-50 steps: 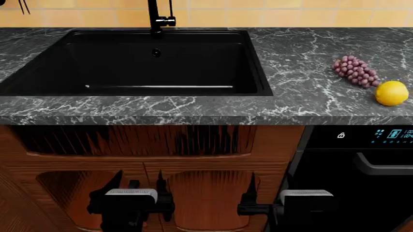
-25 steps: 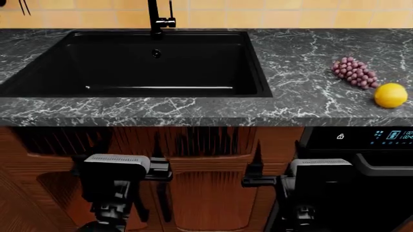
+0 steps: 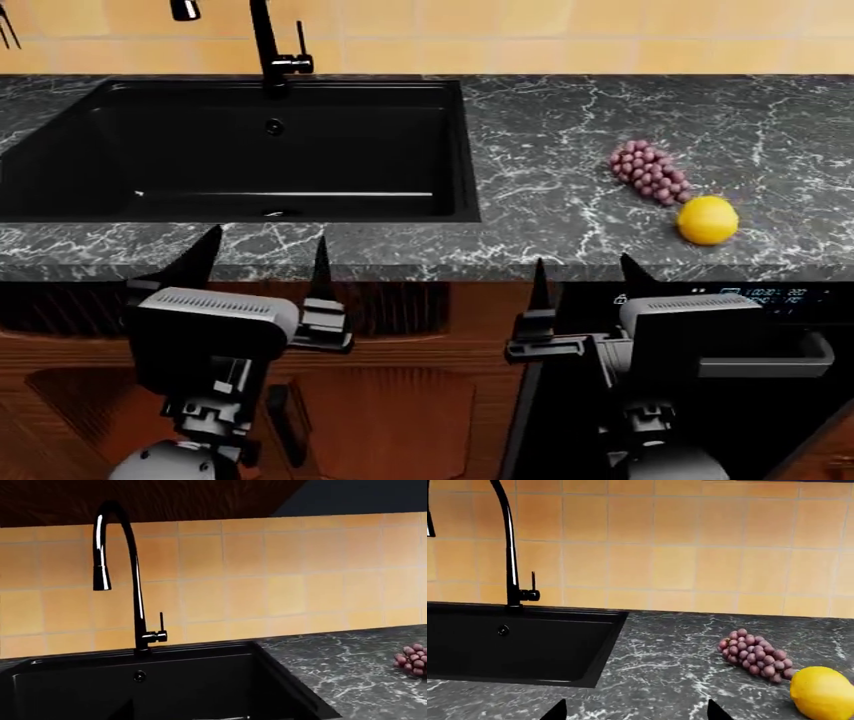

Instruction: Pick the lemon, grape from the counter and place them in the cabinet. Then close the cabinet.

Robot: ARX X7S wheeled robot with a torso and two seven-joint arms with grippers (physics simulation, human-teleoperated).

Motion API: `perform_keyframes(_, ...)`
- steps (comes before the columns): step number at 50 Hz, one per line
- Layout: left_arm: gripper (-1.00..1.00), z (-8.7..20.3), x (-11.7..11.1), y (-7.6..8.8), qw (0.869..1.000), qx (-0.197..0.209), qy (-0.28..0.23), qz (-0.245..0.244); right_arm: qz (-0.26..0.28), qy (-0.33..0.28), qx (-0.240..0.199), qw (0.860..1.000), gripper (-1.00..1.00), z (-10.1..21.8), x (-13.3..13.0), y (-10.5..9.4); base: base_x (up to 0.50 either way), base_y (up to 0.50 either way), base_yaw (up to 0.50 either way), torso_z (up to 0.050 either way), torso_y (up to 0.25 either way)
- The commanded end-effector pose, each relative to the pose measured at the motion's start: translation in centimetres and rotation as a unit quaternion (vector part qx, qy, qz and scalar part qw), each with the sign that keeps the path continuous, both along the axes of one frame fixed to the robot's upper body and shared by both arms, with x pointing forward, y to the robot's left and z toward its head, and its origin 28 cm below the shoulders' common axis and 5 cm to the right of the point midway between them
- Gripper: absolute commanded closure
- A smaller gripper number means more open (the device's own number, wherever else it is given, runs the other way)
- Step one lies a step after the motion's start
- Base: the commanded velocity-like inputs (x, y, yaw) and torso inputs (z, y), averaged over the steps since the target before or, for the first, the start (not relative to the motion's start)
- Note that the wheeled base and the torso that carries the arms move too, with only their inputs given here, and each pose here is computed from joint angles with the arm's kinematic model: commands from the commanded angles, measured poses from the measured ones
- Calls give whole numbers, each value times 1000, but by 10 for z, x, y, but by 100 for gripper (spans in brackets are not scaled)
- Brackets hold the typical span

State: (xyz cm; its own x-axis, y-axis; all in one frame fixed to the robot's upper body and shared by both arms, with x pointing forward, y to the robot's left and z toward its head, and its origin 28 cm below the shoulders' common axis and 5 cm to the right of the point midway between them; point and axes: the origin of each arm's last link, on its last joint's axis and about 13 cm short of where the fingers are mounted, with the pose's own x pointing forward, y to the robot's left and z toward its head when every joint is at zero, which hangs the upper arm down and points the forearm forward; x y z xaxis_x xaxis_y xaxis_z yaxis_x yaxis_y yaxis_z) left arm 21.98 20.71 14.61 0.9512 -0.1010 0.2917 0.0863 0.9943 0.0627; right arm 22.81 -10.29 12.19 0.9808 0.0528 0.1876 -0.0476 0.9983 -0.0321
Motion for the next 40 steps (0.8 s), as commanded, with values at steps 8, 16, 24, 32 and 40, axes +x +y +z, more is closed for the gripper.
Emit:
perform_keyframes(8, -100, 12, -3, 2, 1000, 13, -16, -6, 5, -18, -6, 1000, -100, 13, -5, -4, 0, -500, 0, 50, 0)
perform_keyframes(16, -100, 13, -4, 1, 1000, 17, -20, -10, 3, -24, -8, 1000, -100, 17, -6, -6, 0, -500, 0, 50, 0)
perform_keyframes(24, -100, 11, -3, 0, 1000, 17, -19, -12, -2, -26, -7, 1000, -100, 18, -8, -10, 0, -500, 0, 50, 0)
perform_keyframes(32, -100, 15, -1, 3, 1000, 21, -22, -8, -2, -32, -9, 999, -100, 22, -9, -13, 31, -500, 0, 50, 0)
perform_keyframes(40, -100, 23, -2, 6, 999, 31, -28, -8, 1, -45, -19, 999, -100, 32, -12, -14, 114, -500, 0, 50, 0)
